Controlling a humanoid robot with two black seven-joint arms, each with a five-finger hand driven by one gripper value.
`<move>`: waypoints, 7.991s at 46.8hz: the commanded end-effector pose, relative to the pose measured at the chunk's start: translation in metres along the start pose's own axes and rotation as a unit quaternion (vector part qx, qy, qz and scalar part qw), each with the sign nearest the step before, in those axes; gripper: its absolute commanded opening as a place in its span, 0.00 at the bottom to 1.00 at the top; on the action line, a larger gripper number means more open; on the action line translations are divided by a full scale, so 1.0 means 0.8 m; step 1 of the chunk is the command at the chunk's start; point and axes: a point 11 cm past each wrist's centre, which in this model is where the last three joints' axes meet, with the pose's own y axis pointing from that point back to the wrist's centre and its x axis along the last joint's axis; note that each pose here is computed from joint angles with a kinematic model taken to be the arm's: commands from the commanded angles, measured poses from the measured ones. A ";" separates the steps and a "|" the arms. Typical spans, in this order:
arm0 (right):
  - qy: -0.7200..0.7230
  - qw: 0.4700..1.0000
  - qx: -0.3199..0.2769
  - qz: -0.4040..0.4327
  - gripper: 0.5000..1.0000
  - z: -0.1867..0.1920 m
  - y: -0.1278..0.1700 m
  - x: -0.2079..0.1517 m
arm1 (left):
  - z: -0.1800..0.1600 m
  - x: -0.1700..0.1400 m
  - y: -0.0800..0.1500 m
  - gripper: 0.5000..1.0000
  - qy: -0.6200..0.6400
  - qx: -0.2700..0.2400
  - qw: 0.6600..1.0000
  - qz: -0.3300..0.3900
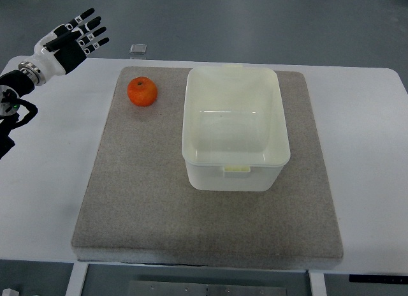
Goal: Put orange in box with left hand
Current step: 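Move the open left hand toward the orange beside the box, then rotate the left hand palm-down and lower it over the orange, then close the left hand fingers around the orange, then lift the orange with the left hand and carry it over the box, then open the left hand to drop the orange into the box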
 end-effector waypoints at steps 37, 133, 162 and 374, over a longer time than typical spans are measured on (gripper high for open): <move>0.000 1.000 0.000 0.000 0.86 0.000 0.000 0.000 | 0.003 -0.008 -0.003 0.99 -0.091 0.031 0.995 -0.016; 0.000 1.000 0.000 0.000 0.86 0.000 0.000 0.000 | -0.030 -0.070 -0.038 0.99 -0.738 0.195 0.636 -0.116; 0.000 1.000 0.000 0.000 0.86 0.000 0.000 0.000 | -0.058 -0.087 -0.050 0.98 -0.783 0.190 0.578 -0.133; 0.000 1.000 0.000 0.000 0.86 0.000 0.000 0.000 | -0.106 -0.352 -0.001 0.77 -0.785 0.018 0.477 -0.395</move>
